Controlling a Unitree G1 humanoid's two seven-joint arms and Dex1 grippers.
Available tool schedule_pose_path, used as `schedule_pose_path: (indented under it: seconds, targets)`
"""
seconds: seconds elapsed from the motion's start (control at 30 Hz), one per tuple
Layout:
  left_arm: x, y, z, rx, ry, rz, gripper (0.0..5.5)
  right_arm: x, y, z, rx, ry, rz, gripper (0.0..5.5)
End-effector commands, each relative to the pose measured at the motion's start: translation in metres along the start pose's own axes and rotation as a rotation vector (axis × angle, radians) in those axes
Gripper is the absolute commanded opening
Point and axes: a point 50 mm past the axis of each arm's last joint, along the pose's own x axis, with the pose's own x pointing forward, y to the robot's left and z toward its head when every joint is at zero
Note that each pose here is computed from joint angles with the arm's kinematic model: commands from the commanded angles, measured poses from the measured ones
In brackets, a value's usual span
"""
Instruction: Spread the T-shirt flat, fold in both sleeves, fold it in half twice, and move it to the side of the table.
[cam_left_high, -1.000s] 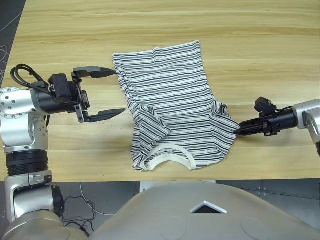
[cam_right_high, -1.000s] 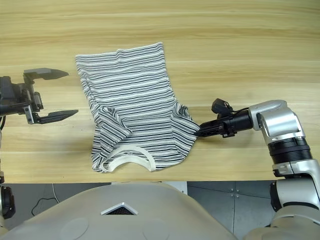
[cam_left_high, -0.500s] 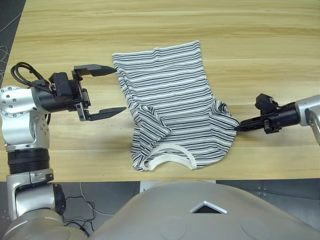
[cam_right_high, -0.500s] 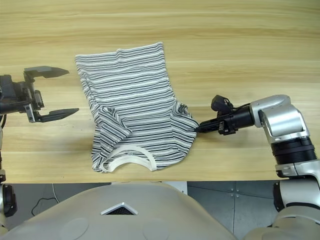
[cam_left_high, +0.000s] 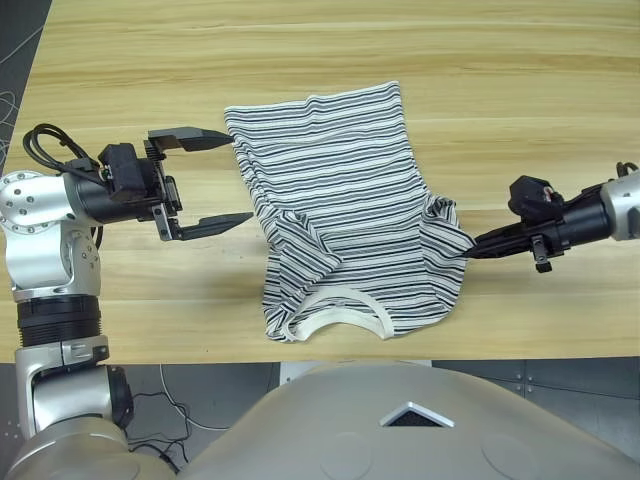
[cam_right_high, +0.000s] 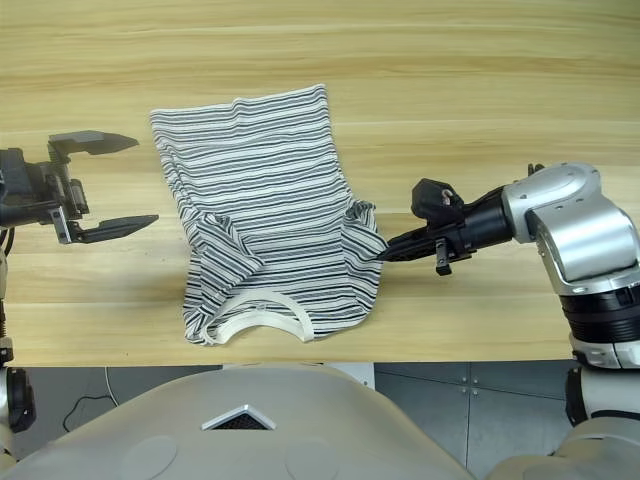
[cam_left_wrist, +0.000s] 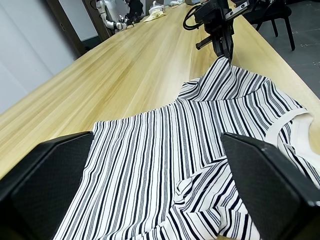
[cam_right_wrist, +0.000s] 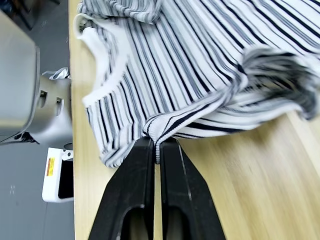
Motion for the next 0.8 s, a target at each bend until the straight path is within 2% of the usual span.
schedule_pose_path:
  seconds: [0.03,0.33,0.4,0.53,0.8]
  targets:
    - [0.004,0.001,0.001,0.017,0.009,-0.011,4.74,0.013,0.001,0.017,-0.074,0.018,0.03,0.14]
    - [0.009,0.003,-0.003,0.011,0.006,-0.02,4.74,0.051,-0.01,0.037,-0.145,0.023,0.096,0.14]
    - [0.009,0.003,-0.004,0.01,0.007,-0.021,4.74,0.056,-0.015,0.038,-0.145,0.01,0.086,0.42]
    - [0.009,0.004,-0.004,0.011,0.006,-0.025,4.74,0.059,-0.017,0.038,-0.164,-0.015,0.089,1.2]
    - [0.009,0.003,-0.004,0.013,0.009,-0.043,4.74,0.05,-0.01,0.05,-0.167,-0.126,0.153,1.2]
